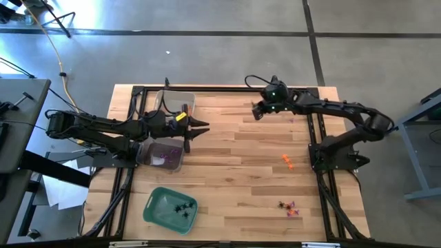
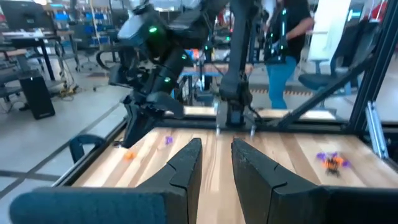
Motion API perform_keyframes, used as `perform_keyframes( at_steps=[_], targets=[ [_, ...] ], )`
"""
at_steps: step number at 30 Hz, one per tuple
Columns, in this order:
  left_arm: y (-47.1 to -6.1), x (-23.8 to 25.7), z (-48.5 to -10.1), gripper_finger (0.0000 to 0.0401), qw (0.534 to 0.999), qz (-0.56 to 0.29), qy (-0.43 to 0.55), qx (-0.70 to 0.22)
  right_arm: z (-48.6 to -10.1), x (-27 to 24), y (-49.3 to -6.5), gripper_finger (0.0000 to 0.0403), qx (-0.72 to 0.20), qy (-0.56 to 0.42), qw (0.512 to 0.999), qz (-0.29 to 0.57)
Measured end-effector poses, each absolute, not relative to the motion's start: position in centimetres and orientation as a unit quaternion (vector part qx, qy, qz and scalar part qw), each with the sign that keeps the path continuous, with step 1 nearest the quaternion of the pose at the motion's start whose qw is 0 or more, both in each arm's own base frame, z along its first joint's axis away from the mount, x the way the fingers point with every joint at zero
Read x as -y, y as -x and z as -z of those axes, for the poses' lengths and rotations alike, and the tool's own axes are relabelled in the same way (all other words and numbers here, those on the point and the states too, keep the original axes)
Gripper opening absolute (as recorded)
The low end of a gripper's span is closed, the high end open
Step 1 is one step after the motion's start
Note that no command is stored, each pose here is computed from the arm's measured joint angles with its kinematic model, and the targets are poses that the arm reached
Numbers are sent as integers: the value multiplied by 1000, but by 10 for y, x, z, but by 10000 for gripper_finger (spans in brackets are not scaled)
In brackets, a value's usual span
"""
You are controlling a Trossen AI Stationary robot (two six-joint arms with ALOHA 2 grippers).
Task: Sort Halloween decoration
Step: Put the top right black spider into the green bin
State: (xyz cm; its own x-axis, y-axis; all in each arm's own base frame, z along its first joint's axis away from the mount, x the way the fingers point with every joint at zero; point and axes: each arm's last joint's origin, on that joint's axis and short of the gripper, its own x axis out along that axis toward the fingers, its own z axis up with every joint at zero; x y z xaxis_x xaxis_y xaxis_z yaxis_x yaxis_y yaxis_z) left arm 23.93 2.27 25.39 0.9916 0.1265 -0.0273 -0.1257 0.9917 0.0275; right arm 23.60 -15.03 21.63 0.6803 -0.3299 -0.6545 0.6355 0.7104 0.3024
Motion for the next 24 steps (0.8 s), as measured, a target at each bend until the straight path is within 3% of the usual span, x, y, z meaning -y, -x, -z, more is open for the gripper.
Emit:
perform_keyframes(
  at_steps=[11, 18, 24],
  targets=[
    [-239, -22, -262, 76, 998, -45, 12, 31, -255, 84, -283, 0, -133, -155, 971, 123],
    [-251, -19, -256, 79, 998, 9, 21, 54, -270, 48, -295, 0, -71, -125, 988, 54],
    [-273, -17, -245, 109, 999, 14, 27, 37, -271, 30, -297, 0, -65, -119, 990, 23]
  ],
)
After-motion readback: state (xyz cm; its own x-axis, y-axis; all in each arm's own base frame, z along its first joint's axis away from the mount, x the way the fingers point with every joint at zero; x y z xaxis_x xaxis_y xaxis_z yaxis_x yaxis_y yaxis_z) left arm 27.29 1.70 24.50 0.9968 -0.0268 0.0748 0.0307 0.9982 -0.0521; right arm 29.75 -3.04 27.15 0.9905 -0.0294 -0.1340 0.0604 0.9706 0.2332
